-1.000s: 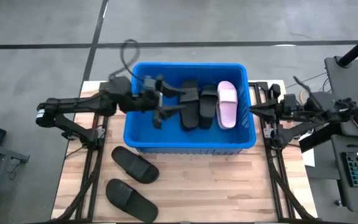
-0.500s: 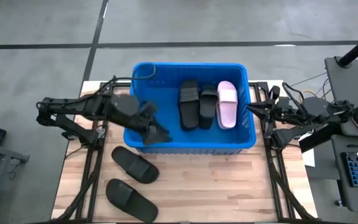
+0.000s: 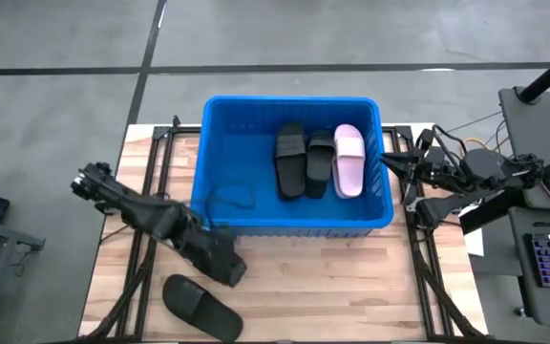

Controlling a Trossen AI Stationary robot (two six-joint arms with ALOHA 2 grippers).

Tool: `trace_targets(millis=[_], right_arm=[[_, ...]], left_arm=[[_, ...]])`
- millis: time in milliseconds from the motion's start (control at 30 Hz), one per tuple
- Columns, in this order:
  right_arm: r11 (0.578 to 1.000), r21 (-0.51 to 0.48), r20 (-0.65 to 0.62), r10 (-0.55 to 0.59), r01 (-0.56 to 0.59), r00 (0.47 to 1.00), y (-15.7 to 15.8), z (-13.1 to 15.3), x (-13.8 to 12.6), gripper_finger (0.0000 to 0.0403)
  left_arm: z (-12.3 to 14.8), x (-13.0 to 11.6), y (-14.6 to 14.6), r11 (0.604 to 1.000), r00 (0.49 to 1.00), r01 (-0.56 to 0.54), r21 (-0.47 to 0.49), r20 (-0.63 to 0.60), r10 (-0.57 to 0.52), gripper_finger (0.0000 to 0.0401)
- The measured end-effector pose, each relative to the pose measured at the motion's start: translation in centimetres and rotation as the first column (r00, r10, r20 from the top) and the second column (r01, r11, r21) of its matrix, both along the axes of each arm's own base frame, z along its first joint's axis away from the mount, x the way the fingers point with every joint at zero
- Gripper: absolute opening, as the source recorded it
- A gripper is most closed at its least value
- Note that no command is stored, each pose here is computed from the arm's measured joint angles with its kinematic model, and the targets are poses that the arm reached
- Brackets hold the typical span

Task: Pick and place slides into bin
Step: Put the black slide into the blue bin

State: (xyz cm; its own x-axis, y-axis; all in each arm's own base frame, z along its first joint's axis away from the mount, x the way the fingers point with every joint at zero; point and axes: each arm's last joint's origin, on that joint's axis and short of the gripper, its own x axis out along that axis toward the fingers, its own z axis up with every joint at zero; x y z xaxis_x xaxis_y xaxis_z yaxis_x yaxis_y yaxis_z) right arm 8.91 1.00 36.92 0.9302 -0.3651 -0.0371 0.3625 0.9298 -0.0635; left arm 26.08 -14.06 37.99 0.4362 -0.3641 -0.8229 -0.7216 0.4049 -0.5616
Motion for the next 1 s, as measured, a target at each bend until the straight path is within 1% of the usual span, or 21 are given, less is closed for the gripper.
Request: trace_targets(millis=[167,267,333,500,633,733,933,1000], right_arm=[[1.0,-0.011,-0.003,-0.017,0.017,1.0,0.0,0.0,0.0,0.0044],[1.0,-0.012,-0.004,-0.018,0.018,1.0,-0.1,0.0,0.0,0.0044],[1.0,-0.013,-0.004,-0.018,0.018,1.0,-0.1,0.0,0.0,0.0044],[1.0,-0.013,-0.004,-0.018,0.017,1.0,-0.1,0.0,0.0,0.0044],[1.0,-0.013,-0.004,-0.018,0.018,1.0,-0.1,0.0,0.0,0.0044],[1.0,-0.013,-0.004,-0.018,0.018,1.0,-0.1,0.0,0.0,0.0044],[1.0,-0.013,-0.004,-0.017,0.017,1.0,-0.1,0.0,0.0,0.0043],[1.0,-0.013,-0.004,-0.017,0.017,1.0,-0.1,0.0,0.0,0.0043]], left_arm=[[-2.2,0.7,-2.7,1.0,0.992,-0.017,-0.013,-0.122,0.016,0.0262],[-3.5,0.5,-4.2,1.0,0.977,-0.003,-0.02,-0.214,-0.001,0.0262],[-4.4,0.2,-5.4,1.0,0.962,0.009,-0.005,-0.272,-0.01,0.0262],[-6.6,-1.0,-8.3,0.999,0.91,0.009,0.035,-0.415,0.006,0.0262],[-8.5,-1.9,-10.1,0.996,0.851,0.008,0.087,-0.524,0.039,0.0262],[-9.8,-1.9,-11.0,0.993,0.829,0.011,0.118,-0.556,0.057,0.0262],[-12.6,-1.0,-12.0,0.984,0.795,0.022,0.177,-0.601,0.09,0.0262],[-13.5,-0.9,-12.1,0.977,0.767,0.012,0.211,-0.629,0.126,0.0262]])
